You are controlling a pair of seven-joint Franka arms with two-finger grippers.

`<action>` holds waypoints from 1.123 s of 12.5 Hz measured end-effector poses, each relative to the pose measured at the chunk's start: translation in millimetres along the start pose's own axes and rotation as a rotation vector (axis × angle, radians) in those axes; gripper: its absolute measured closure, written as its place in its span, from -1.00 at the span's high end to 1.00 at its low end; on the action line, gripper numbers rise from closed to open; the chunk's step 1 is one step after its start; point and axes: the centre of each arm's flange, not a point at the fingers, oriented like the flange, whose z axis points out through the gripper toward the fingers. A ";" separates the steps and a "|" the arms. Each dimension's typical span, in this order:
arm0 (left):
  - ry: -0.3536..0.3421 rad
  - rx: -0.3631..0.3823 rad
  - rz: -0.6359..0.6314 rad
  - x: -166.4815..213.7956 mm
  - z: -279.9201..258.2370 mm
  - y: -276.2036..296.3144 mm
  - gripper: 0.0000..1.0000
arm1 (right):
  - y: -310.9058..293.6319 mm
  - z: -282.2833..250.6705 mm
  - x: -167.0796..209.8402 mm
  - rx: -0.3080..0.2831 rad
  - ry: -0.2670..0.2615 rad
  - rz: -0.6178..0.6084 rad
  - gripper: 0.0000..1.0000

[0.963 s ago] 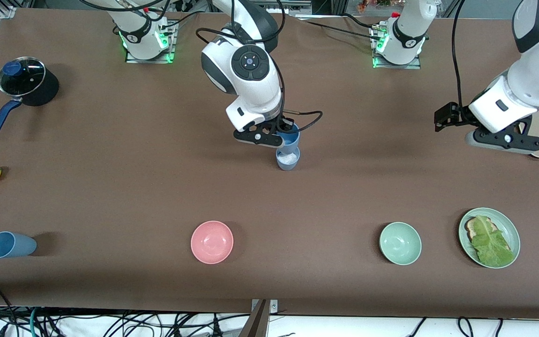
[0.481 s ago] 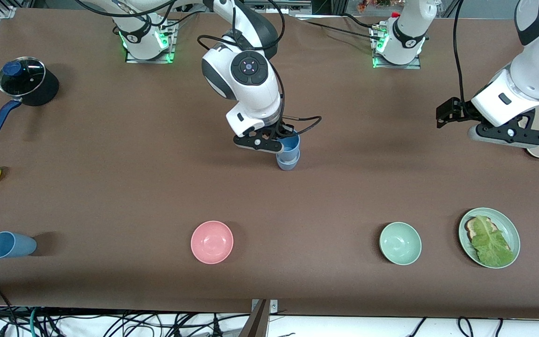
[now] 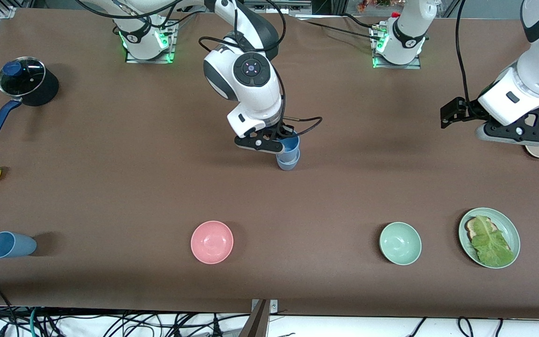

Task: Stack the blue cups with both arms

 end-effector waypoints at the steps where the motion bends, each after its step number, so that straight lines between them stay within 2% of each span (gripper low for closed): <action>1: -0.001 0.000 -0.002 -0.1 0.1 0.1 1.00 | -0.3 2.9 -0.5 -0.003 -0.003 -0.001 -0.93; 6: -0.002 -0.002 -0.010 -0.2 0.1 -0.5 1.00 | -0.5 8.5 -0.6 -0.014 0.002 -0.005 -0.93; 7: -0.002 -0.007 -0.013 -0.1 0.1 -0.6 1.00 | -0.5 8.5 -0.7 -0.014 0.002 -0.004 -0.80; 11: -0.002 -0.010 -0.014 -0.2 0.2 -0.4 1.00 | -1.1 6.4 0.0 -0.011 0.005 -0.002 0.05; 12: -0.003 -0.010 -0.014 -0.2 0.2 -0.5 1.00 | -1.3 4.1 1.4 -0.008 0.008 -0.001 0.06; 14: -0.010 -0.010 -0.014 -1.0 0.9 -0.6 1.00 | 3.3 -1.3 10.1 -0.009 0.013 0.012 0.41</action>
